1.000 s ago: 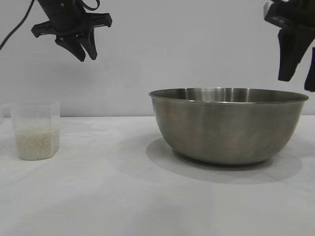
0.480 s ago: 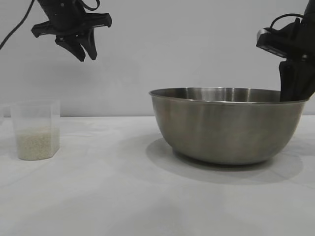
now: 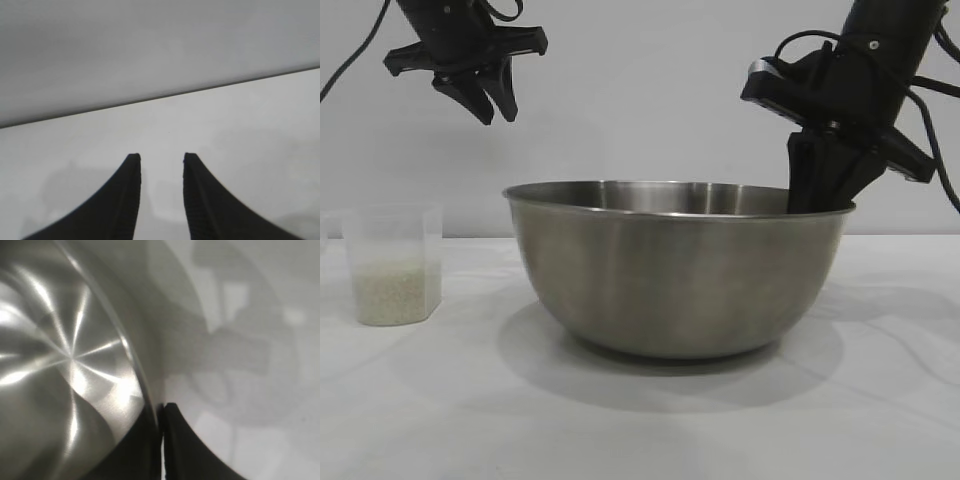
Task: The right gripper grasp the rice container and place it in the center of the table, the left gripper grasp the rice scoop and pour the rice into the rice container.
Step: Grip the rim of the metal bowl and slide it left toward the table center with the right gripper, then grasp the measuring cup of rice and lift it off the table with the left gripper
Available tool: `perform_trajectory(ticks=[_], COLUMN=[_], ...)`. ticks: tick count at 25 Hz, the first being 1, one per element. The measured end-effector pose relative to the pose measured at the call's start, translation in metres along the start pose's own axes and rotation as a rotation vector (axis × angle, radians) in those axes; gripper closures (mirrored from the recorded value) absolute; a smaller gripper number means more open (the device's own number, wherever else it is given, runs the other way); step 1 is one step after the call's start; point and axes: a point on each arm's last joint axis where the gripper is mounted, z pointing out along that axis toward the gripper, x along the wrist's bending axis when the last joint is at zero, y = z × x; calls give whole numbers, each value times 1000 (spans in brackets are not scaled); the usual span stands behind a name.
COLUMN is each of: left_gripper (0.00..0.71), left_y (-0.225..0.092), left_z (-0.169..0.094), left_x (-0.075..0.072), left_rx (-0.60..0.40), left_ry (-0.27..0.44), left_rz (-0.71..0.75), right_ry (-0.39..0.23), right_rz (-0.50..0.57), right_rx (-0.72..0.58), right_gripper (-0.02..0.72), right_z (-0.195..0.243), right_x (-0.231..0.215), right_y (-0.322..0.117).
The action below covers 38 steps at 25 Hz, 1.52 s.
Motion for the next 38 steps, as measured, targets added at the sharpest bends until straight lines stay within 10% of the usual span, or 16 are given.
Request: perform_trajectory(ticks=[10, 27, 38], left_gripper=[529, 529, 529], left_y=[0, 0, 3], left_z=[0, -1, -4], left_x=[0, 0, -1], left_rx=[0, -2, -6], left_ry=[0, 0, -1], left_rz=[2, 10, 12], right_ry=[-19, -423, -336], right_rz=[-83, -212, -311], right_rx=[-64, -871, -939], right_gripper=[143, 204, 297], right_z=[-25, -121, -138], right_x=[11, 26, 65], right_y=[-2, -136, -257])
